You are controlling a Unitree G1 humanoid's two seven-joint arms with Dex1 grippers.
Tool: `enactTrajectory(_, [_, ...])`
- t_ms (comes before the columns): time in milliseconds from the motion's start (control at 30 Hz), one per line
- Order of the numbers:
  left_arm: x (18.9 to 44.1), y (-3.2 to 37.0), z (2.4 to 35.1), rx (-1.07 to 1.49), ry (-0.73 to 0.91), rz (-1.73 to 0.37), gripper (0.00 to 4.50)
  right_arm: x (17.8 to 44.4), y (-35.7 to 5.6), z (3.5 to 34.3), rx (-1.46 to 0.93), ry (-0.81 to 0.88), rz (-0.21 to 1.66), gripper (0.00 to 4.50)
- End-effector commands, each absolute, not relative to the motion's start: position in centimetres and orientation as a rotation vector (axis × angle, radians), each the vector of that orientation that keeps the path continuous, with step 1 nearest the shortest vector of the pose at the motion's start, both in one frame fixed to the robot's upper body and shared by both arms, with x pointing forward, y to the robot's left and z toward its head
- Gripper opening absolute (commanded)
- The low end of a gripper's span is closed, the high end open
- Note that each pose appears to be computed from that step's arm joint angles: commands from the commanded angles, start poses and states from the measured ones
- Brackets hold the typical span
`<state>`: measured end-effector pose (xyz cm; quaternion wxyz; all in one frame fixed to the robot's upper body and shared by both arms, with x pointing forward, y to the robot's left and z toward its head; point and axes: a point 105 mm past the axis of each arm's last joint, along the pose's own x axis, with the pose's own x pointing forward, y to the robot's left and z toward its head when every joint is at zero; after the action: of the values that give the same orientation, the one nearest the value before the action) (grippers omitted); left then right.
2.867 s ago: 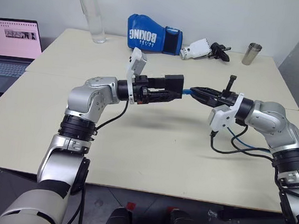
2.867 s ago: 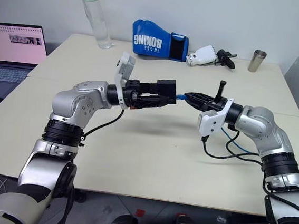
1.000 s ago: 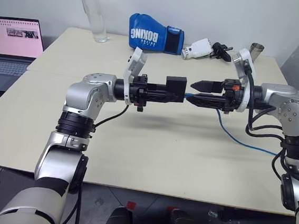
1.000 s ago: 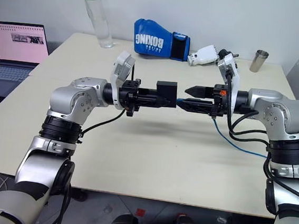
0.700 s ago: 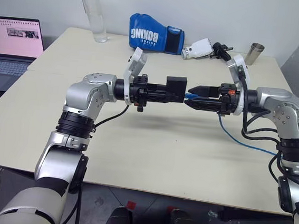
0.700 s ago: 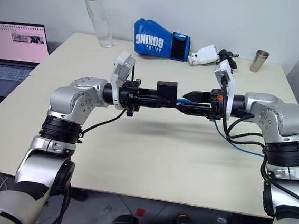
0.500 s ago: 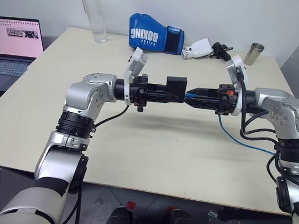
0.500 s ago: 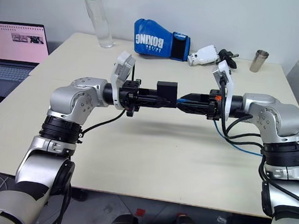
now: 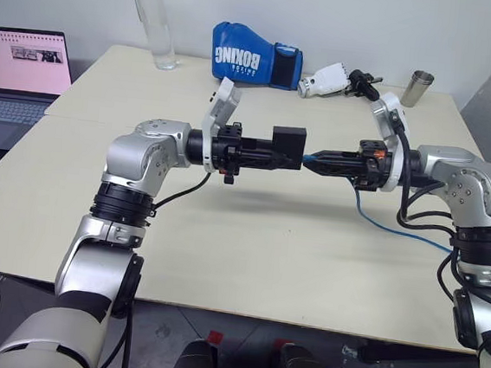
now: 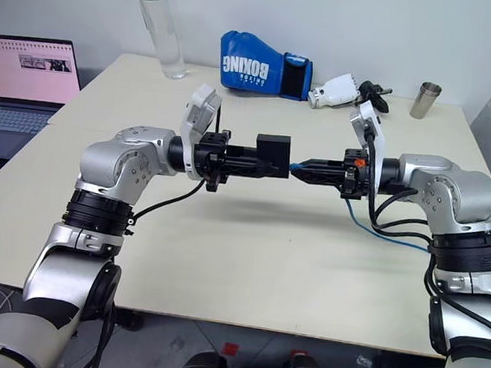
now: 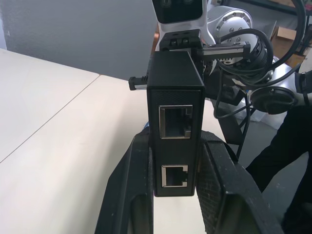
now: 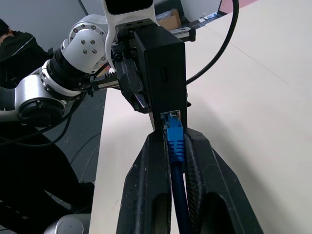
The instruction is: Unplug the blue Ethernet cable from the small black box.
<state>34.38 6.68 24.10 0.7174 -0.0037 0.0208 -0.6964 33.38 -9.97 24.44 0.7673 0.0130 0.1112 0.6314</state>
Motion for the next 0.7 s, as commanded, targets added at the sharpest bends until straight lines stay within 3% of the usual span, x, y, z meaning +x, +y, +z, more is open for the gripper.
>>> enactTrajectory(33, [33.5, 6.5, 25.3, 0.058, 0.004, -1.588, 0.79, 33.5, -10.6, 26.1, -0.022, 0.189, 1.348, 0.09])
enactTrajectory(467, [33.7, 8.3, 25.7, 0.085, 0.008, -1.542, 0.79, 32.0, -15.1, 25.1, -0.002, 0.299, 1.271, 0.09])
enactTrajectory(533, [34.0, 8.1, 25.8, 0.087, -0.004, -1.534, 0.79, 32.9, -15.0, 24.8, -0.021, 0.269, 1.212, 0.09])
enactTrajectory(633, [34.2, 8.0, 25.9, 0.087, -0.015, -1.519, 0.79, 36.2, -16.3, 23.1, -0.16, 0.236, 0.975, 0.09])
enactTrajectory(700, [34.4, 8.1, 25.8, 0.086, -0.021, -1.498, 0.79, 39.4, -18.7, 21.7, -0.214, 0.224, 0.695, 0.09])
